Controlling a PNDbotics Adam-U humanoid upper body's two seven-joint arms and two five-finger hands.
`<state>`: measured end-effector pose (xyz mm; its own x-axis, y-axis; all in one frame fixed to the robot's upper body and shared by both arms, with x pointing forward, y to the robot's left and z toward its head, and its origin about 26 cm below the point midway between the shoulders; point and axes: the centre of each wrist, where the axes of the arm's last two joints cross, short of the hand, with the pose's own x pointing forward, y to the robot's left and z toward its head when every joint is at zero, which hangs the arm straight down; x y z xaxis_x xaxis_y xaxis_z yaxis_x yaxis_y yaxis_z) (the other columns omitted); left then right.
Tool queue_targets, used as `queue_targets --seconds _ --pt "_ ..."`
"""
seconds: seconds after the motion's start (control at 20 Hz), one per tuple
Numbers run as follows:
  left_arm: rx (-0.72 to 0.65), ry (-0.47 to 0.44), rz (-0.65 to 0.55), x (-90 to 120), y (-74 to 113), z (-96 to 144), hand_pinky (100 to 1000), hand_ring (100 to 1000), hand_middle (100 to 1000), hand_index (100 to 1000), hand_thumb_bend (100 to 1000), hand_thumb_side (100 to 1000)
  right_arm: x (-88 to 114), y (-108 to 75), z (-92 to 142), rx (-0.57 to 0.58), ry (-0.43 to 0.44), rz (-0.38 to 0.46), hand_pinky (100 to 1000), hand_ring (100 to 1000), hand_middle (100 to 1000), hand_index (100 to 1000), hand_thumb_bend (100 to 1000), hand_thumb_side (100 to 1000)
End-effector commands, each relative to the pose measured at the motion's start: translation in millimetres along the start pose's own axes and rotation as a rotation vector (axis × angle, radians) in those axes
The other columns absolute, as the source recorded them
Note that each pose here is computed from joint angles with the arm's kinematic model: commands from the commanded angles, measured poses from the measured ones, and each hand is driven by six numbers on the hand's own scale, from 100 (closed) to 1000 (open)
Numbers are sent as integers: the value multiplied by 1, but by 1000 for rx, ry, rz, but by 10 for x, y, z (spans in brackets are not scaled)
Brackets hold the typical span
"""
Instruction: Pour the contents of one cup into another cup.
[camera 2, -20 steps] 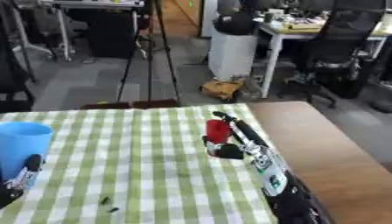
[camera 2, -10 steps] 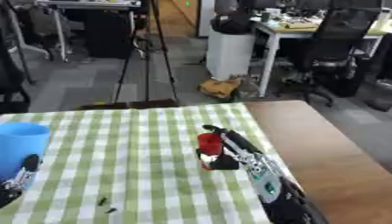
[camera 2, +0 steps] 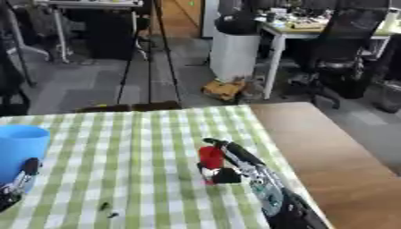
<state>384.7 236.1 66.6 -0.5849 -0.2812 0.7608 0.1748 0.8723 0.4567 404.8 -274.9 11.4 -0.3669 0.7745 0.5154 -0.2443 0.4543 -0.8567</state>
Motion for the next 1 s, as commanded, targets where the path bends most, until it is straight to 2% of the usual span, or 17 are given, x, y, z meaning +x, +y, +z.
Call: queue_targets --seconds 0.05,0.45,0.65,0.85,1.0 --pt "14 -26 -24 57 112 -63 448 510 533 728 100 517 32 -95 -17 -14 -29 43 901 615 670 1000 258 620" --pt "17 -27 -23 60 121 -59 448 510 531 728 100 525 138 -186 10 -90 -73 79 948 696 746 1000 400 638" --pt "22 -31 -23 71 139 -64 451 513 535 731 100 511 197 -254 46 -151 -88 63 942 672 739 1000 388 635" --pt "10 -15 -43 40 153 -76 498 556 576 744 100 508 233 -306 81 -226 -88 32 932 634 701 1000 357 631" --pt "-1 -1 -66 -11 163 -96 511 567 584 745 164 508 242 -315 102 -255 -80 9 928 615 678 1000 338 630"
